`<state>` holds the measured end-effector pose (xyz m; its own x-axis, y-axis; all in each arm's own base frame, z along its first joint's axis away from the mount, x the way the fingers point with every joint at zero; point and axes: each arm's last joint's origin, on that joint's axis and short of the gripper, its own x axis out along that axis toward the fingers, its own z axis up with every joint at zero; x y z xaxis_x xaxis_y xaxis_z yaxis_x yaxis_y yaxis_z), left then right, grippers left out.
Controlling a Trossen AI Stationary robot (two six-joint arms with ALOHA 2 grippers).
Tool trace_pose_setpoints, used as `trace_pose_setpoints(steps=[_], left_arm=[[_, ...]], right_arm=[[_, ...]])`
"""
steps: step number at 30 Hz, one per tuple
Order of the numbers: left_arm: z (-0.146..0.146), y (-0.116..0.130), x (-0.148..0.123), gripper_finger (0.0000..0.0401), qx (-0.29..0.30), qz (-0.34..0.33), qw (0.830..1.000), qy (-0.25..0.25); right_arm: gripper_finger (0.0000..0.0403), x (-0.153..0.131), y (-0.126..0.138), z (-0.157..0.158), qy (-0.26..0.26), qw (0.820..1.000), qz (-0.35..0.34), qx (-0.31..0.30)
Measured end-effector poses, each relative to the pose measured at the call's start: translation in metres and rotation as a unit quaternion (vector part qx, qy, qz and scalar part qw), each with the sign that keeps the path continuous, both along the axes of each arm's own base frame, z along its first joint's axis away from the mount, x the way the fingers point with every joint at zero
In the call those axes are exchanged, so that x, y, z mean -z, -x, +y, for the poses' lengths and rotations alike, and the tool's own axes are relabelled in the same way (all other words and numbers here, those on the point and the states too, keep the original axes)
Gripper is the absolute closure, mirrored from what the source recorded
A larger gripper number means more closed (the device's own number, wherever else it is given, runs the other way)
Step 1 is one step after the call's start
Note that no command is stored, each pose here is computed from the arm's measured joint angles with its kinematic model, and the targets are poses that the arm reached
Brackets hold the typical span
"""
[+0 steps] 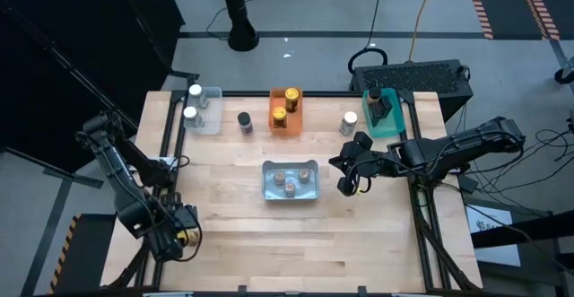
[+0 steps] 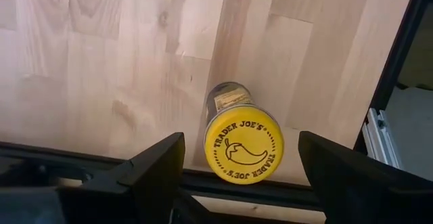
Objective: Sort spices by type
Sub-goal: Put the yellow seasoning bottle into the orange bin
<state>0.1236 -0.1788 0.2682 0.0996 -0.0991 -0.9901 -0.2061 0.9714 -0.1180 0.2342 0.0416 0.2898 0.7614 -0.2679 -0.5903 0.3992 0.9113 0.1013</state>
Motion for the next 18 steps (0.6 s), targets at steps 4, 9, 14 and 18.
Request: trace_pose_setpoints(steps=[4,9,14,18], left_arm=[[-0.001,0.001,0.0,0.0109,0.0,-0.001,1.0,0.003],[-0.006,0.009,0.0,0.0109,0.015,-0.002,1.0,-0.001],[-0.008,0.011,0.0,0.0109,-0.024,-0.016,1.0,-0.002],[-0.009,0.01,0.0,0.0109,-0.015,-0.021,1.0,0.004]], right_arm=[[0.0403,0.0,0.0,0.0,0.0,1.0,0.0,0.0],[0.0403,0.0,0.0,0.0,0.003,1.0,0.001,-0.002],[0.0403,0.0,0.0,0.0,0.003,1.0,0.001,-0.002],[0.0403,0.0,0.0,0.0,0.003,1.0,0.001,-0.002]])
